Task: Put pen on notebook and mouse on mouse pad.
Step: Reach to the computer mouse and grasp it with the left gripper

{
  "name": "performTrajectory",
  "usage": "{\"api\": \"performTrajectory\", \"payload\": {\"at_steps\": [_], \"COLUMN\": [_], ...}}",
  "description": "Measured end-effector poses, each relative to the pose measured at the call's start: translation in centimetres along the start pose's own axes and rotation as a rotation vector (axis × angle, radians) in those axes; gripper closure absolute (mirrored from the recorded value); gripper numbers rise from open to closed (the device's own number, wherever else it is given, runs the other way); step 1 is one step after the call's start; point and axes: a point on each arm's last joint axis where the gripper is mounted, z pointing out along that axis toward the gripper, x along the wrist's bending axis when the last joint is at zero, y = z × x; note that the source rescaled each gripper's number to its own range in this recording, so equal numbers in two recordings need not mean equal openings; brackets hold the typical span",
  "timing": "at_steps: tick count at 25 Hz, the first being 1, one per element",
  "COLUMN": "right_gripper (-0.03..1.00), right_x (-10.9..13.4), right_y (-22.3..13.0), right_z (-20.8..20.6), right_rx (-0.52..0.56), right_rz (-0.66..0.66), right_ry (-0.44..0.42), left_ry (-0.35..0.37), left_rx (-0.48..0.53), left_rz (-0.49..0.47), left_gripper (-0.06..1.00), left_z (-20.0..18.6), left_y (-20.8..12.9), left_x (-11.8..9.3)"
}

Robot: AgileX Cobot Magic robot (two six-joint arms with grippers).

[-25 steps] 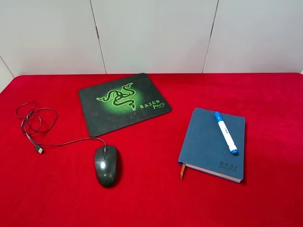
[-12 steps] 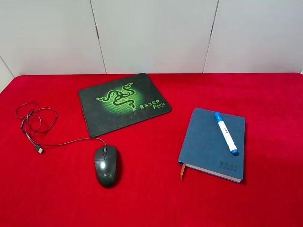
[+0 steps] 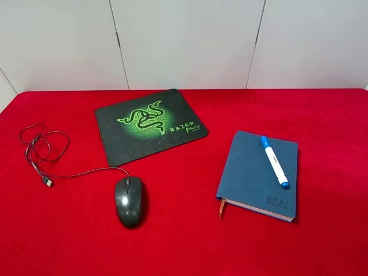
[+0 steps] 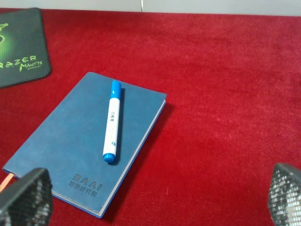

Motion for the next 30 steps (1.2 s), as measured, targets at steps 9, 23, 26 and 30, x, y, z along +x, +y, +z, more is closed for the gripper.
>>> {"api": "performTrajectory", "payload": {"at_steps": [9, 23, 26, 30], "right_gripper": [-0.03, -0.03, -0.03, -0.03], "right_x": [0.0, 0.0, 0.0, 0.0], "right_y": [0.0, 0.0, 0.0, 0.0], "right_z": [0.0, 0.0, 0.0, 0.0], "right_rx": [0.0, 0.0, 0.0, 0.0], "right_rz": [0.0, 0.0, 0.0, 0.0], "right_ry": [0.0, 0.0, 0.0, 0.0], "left_ry": [-0.008, -0.09, -0.122, -0.129], "left_rx": [0.07, 0.28, 0.314, 0.385], "left_rz": [-0.001, 0.039, 0.067, 0.074], "left_gripper": [-0.06, -0.06, -0.06, -0.06], "left_z": [-0.1, 3.7, 4.9, 7.1], "left_y": [1.3, 10.4, 11.7, 12.9], "left_x": [0.1, 0.4, 0.0, -0.5]}}
